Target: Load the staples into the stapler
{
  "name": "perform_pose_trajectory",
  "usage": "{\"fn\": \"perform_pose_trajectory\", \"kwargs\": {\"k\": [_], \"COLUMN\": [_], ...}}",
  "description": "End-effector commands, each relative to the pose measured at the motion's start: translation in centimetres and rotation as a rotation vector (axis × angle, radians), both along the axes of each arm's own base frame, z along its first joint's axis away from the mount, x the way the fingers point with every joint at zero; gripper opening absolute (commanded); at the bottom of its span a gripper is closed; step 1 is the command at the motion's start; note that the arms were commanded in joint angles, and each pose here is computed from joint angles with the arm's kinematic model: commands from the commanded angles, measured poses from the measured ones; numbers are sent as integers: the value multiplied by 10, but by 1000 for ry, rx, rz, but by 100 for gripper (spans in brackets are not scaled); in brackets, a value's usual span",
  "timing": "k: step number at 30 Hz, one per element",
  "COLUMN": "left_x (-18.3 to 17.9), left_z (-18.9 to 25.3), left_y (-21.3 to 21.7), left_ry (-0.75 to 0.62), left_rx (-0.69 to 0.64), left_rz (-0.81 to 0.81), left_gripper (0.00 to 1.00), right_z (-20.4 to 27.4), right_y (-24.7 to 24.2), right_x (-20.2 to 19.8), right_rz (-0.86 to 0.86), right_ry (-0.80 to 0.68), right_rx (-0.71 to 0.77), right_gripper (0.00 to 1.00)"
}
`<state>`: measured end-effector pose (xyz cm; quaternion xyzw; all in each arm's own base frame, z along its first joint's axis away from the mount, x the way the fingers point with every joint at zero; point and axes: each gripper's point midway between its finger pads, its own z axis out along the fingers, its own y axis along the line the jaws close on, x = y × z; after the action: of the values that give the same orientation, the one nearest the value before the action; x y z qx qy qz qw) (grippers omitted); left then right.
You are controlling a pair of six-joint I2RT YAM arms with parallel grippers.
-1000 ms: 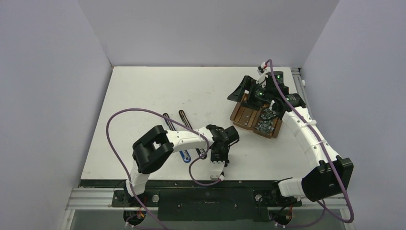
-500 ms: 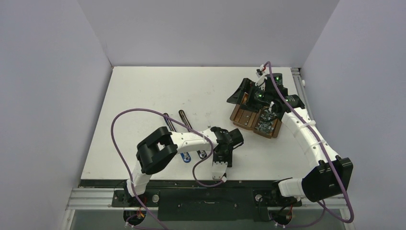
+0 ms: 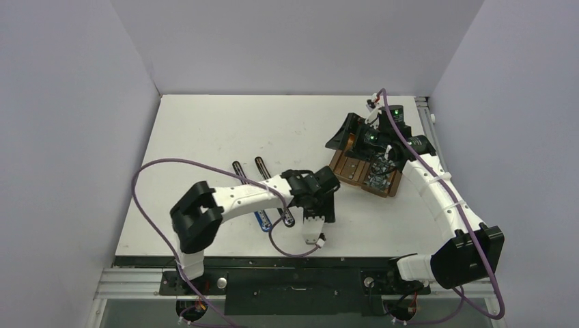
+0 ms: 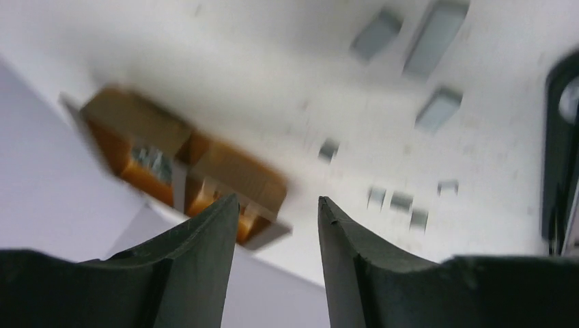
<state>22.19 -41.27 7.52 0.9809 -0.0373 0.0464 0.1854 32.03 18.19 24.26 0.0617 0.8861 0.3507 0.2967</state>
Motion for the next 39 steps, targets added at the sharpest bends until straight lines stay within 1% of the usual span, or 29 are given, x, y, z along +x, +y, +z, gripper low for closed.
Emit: {"fn": "perform_pose_trajectory", "kwargs": {"k": [1,4,8,9,10,12,13,15,16,17,18,20,22,27,33,35,39], "left_x": [42,66,91,96,99,106,107,105,104,103,101,97,94,95,90,89,88], "left_z": [103,136,164,168,174,177,181,179,177,175,172,165,160,154,155,157,160], "left_y": [32,83,149,164,177,200,209,221,224,228,230,231,231,230,230,230,229], "left_ry": [-101,-75,11,42,72,129,156,236,266,288,305,329,347,351,357,361,369], "left_rx": [-225,-333,-501,-549,-601,-685,-738,-805,-826,-843,-854,-852,-849,-839,-835,-838,-840], "left_rz": [162,406,782,883,971,1131,1195,1319,1361,1396,1421,1444,1447,1449,1432,1427,1423], "left_gripper": [44,45,51,55,64,73,78,80,84,94,98,96,96,96,96,96,96], "right_z": [5,-9,-37,-45,-52,-66,-73,-86,-92,-99,-106,-119,-133,-162,-189,-197,-210], "right_y": [-5,7,24,27,29,34,37,44,46,48,50,54,57,63,60,58,53], "right_x": [6,5,3,2,1,1,1,3,5,6,7,9,10,7,8,8,4], "right_rz": [-20,-2,24,26,35,53,68,100,111,120,123,126,122,107,84,81,83], "right_ry": [-49,-36,-19,-21,-24,-48,-57,-81,-85,-82,-75,-62,-51,-50,-47,-40,-22], "right_rx": [-35,-90,-219,-250,-271,-306,-321,-354,-368,-379,-385,-398,-440,-560,-652,-671,-710], "right_gripper": [77,77,77,77,76,75,75,75,75,75,75,75,73,63,49,43,42]}}
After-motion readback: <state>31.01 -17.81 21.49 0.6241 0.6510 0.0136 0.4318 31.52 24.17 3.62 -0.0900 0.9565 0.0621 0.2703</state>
